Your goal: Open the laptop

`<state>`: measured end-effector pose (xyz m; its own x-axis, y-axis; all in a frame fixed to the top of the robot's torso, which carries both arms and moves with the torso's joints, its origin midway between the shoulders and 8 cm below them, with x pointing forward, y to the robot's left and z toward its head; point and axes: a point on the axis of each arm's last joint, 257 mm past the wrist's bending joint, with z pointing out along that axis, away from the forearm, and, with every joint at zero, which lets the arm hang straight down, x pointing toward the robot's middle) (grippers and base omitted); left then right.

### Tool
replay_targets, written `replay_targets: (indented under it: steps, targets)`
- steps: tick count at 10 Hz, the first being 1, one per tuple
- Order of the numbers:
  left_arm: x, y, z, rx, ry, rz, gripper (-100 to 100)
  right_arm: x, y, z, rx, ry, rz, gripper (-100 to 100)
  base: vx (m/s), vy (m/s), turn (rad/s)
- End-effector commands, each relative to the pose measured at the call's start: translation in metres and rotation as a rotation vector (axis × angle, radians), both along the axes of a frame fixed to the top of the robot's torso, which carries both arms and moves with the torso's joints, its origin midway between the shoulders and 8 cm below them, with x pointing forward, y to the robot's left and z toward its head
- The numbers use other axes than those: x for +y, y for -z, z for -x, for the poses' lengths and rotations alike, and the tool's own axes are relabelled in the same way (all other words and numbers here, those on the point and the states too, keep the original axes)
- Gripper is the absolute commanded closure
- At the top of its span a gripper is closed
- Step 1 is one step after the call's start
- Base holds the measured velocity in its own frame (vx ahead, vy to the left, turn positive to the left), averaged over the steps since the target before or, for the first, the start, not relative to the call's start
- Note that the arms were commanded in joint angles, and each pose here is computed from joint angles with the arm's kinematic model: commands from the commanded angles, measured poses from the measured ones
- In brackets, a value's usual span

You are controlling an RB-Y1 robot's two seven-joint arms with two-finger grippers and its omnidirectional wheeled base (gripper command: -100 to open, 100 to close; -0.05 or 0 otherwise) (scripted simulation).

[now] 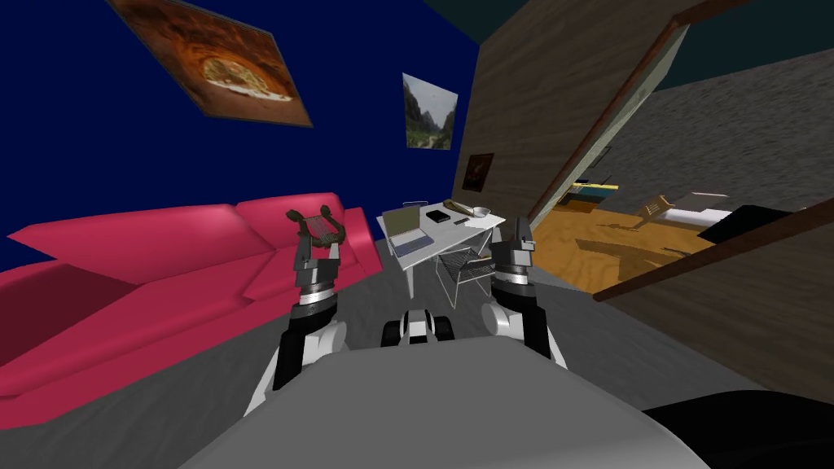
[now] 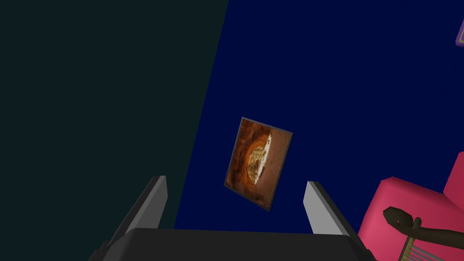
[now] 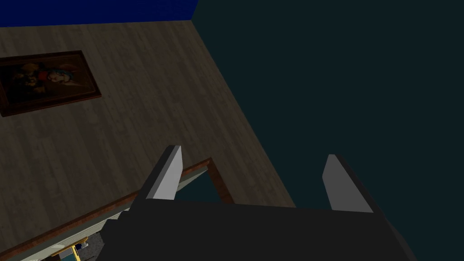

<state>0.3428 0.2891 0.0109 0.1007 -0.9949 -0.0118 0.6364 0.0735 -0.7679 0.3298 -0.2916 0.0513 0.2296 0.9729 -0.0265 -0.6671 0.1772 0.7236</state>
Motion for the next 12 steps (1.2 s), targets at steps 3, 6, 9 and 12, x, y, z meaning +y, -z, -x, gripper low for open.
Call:
replay_targets:
  steps: [3, 6, 9, 12]
  targets:
    - [-0.008, -0.002, -0.014, 0.028, 0.035, -0.105, -100, 0.0, 0.0, 0.0, 0.0, 0.0, 0.0, 0, 0.039, 0.092, -0.189]
    - [-0.011, -0.006, -0.024, 0.039, 0.048, -0.173, -100, 0.0, 0.0, 0.0, 0.0, 0.0, 0.0, 0, 0.022, 0.101, -0.226]
    - [-0.013, -0.011, -0.035, 0.049, 0.056, -0.244, -100, 0.0, 0.0, 0.0, 0.0, 0.0, 0.0, 0, 0.013, 0.115, -0.242]
    - [-0.014, -0.014, -0.045, 0.064, 0.061, -0.315, -100, 0.0, 0.0, 0.0, 0.0, 0.0, 0.0, 0, 0.019, 0.125, -0.237]
